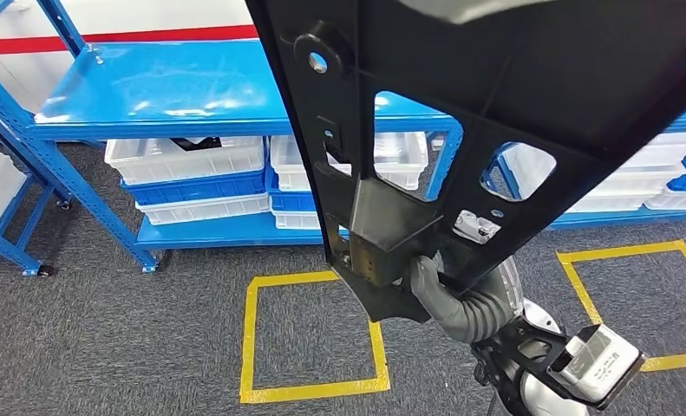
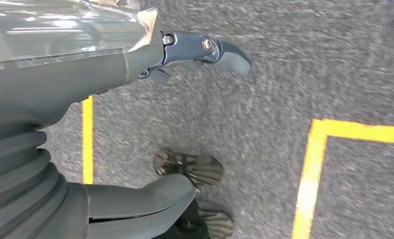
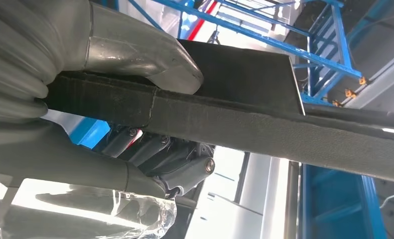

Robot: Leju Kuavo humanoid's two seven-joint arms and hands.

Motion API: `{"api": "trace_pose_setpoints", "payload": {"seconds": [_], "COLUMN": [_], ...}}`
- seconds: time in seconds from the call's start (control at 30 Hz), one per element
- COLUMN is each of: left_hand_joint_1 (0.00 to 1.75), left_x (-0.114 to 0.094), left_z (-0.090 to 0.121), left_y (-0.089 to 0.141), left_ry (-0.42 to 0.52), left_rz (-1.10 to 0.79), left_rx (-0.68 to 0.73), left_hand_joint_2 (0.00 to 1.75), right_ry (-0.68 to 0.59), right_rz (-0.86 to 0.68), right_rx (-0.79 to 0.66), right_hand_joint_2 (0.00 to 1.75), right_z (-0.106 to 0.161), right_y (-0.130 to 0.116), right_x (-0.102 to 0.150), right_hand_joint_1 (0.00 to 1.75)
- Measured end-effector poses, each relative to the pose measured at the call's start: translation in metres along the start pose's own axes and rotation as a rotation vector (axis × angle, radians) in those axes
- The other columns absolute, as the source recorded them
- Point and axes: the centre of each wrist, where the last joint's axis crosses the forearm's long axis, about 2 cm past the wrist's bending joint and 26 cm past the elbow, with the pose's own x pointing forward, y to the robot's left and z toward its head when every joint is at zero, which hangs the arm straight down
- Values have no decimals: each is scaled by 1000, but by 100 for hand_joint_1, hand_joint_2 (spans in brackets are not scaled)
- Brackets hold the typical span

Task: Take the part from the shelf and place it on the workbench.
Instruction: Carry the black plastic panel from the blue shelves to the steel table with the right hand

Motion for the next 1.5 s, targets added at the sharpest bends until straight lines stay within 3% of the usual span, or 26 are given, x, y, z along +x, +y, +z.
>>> {"api": "trace_pose_setpoints", "payload": {"seconds": [0.57,1.5], "left_hand_joint_1": [0,0], "left_x": [-2,-5], "left_z": [2,4], "left_y": [-5,-5], "left_ry": [3,4], "left_rz": [9,9], "left_rx": [26,31], "left_hand_joint_2": [175,175], "right_ry": [32,69], "right_rz": [-20,-48], "right_rx": [67,70], "right_hand_joint_2": [175,175], "right_z": [-13,-8], "right_y": [-1,7], "right_x": [-14,-21], "right_hand_joint_1": [175,175]}}
